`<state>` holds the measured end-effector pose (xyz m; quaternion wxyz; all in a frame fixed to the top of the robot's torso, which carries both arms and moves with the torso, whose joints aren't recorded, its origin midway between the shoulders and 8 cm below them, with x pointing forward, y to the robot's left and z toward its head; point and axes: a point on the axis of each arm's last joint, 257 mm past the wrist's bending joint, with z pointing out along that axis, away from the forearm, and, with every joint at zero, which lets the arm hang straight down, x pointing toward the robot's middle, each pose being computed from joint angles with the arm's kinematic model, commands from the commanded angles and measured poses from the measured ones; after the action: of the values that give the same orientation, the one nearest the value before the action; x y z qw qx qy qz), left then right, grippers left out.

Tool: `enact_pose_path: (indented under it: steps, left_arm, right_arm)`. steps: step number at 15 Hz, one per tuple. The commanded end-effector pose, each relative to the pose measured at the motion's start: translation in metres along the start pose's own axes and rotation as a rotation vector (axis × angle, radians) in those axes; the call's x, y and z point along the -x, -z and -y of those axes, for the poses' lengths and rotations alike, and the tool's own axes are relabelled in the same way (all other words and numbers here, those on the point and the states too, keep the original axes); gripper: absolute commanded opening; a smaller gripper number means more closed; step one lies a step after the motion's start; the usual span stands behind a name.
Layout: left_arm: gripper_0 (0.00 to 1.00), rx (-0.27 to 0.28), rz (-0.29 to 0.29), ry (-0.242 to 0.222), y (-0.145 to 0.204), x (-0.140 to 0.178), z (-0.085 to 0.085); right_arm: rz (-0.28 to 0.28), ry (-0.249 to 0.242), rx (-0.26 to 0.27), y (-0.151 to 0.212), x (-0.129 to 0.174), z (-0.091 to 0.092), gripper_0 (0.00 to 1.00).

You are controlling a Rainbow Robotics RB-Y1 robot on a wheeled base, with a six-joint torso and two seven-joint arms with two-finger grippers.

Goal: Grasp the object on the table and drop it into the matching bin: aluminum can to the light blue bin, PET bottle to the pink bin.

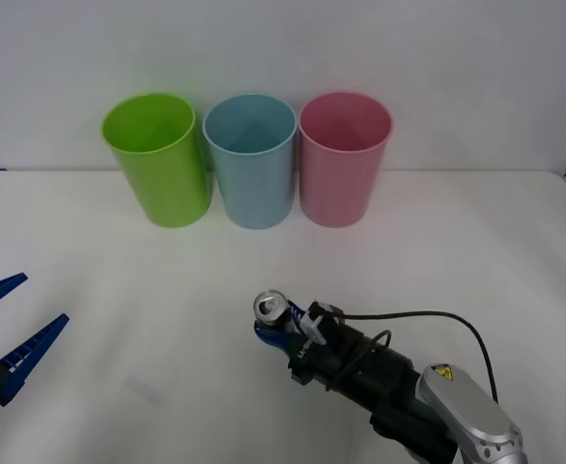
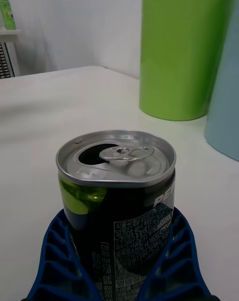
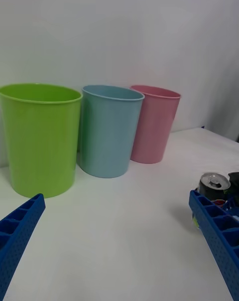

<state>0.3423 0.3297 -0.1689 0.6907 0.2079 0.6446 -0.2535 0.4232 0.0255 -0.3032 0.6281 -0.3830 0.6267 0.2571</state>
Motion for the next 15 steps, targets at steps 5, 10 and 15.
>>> enact_pose_path:
  steps: [5,10,15]
  left_arm:
    - [1.0,0.0,0.0,0.0,0.0,0.0,0.0]
    - [1.0,0.0,0.0,0.0,0.0,0.0,0.0]
    - [1.0,0.0,0.0,0.0,0.0,0.0,0.0]
  right_arm:
    - [0.096,-0.081,-0.032,0.014,0.056,0.014,0.0]
    - [0.179,-0.142,-0.036,0.026,0.106,0.019,0.0]
    - [0.255,-0.19,-0.043,0.042,0.153,0.026,0.0]
